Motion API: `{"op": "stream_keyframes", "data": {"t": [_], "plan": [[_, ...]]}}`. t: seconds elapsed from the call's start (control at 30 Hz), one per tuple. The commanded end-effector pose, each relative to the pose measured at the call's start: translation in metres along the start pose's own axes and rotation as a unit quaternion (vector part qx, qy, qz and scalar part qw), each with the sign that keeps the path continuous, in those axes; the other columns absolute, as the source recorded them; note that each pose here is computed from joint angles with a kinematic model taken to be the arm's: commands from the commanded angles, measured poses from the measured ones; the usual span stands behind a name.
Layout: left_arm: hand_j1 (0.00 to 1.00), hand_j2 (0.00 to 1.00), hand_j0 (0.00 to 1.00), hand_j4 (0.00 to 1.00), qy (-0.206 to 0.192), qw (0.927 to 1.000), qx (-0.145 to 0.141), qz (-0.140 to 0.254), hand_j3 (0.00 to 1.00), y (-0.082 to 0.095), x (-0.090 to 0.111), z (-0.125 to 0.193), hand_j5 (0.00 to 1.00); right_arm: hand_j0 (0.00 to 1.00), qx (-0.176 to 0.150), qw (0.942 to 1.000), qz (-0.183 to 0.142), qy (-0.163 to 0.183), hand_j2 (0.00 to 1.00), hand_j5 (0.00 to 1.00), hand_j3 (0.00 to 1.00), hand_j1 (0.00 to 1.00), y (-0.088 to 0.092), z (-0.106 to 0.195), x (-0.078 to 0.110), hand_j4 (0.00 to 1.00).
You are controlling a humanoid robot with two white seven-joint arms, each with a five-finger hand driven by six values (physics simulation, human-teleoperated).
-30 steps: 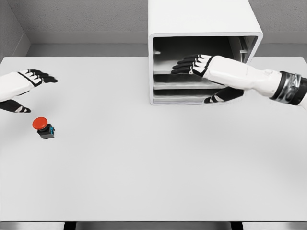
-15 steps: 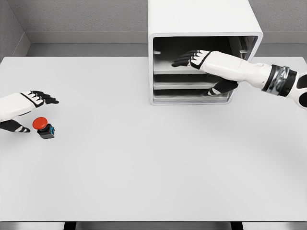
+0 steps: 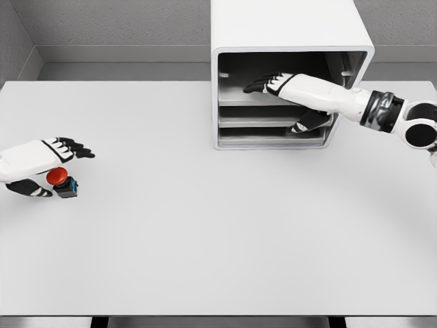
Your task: Slide open multi-storey tabletop storage cabinets and put open load switch and slide close multi-storey tabletop storage cabinets
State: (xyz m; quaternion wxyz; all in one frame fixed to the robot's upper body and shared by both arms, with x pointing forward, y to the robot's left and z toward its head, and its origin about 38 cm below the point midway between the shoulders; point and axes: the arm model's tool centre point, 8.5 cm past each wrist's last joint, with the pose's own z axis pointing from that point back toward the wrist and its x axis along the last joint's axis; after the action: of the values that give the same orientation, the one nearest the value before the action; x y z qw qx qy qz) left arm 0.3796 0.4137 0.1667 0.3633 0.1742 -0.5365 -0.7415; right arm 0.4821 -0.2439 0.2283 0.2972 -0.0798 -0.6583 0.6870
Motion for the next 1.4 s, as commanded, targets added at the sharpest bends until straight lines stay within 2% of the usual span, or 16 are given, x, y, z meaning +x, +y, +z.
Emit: {"op": "stream_keyframes", "data": {"t": [0.0, 0.33, 0.4, 0.47, 1.03, 1.2, 1.37], "plan": [[1.00, 1.00, 1.00, 1.00, -0.007, 1.0000, 0.001, -0.003, 1.00, 0.001, 0.004, -0.002, 1.00, 1.00, 0.003, 1.0000, -0.001, 0.008, 1.00, 1.00, 1.00, 1.00, 0.002, -0.001, -0.005, 1.00], [1.00, 1.00, 1.00, 1.00, 0.002, 0.9997, -0.011, -0.022, 1.00, 0.002, -0.001, 0.007, 1.00, 1.00, 0.008, 0.9994, 0.006, 0.032, 1.00, 1.00, 1.00, 1.00, 0.006, 0.001, -0.019, 1.00], [0.83, 0.83, 0.83, 0.83, -0.001, 0.9997, -0.008, -0.023, 0.83, 0.005, 0.000, 0.005, 0.83, 1.00, 0.008, 0.9994, 0.005, 0.032, 1.00, 1.00, 1.00, 1.00, 0.007, 0.001, -0.019, 1.00], [0.76, 0.76, 0.76, 0.76, -0.003, 0.9997, -0.005, -0.025, 0.76, 0.008, 0.001, 0.003, 0.76, 1.00, 0.009, 0.9995, 0.004, 0.031, 1.00, 1.00, 1.00, 1.00, 0.008, 0.001, -0.019, 1.00], [0.78, 0.78, 0.78, 0.78, -0.010, 0.9991, -0.014, -0.038, 0.78, 0.005, 0.004, 0.000, 0.78, 1.00, 0.021, 0.9990, 0.003, 0.041, 1.00, 1.00, 1.00, 1.00, 0.020, -0.004, -0.025, 1.00], [0.78, 0.78, 0.78, 0.78, -0.011, 0.9991, -0.015, -0.038, 0.78, 0.004, 0.004, 0.000, 0.78, 1.00, 0.026, 0.9983, 0.033, 0.042, 1.00, 1.00, 1.00, 1.00, 0.016, -0.003, -0.025, 1.00], [0.78, 0.78, 0.78, 0.78, -0.017, 0.9989, -0.023, -0.037, 0.78, -0.002, 0.008, -0.001, 0.78, 1.00, 0.024, 0.9981, 0.041, 0.039, 1.00, 1.00, 1.00, 1.00, 0.013, -0.004, -0.022, 1.00]]}}
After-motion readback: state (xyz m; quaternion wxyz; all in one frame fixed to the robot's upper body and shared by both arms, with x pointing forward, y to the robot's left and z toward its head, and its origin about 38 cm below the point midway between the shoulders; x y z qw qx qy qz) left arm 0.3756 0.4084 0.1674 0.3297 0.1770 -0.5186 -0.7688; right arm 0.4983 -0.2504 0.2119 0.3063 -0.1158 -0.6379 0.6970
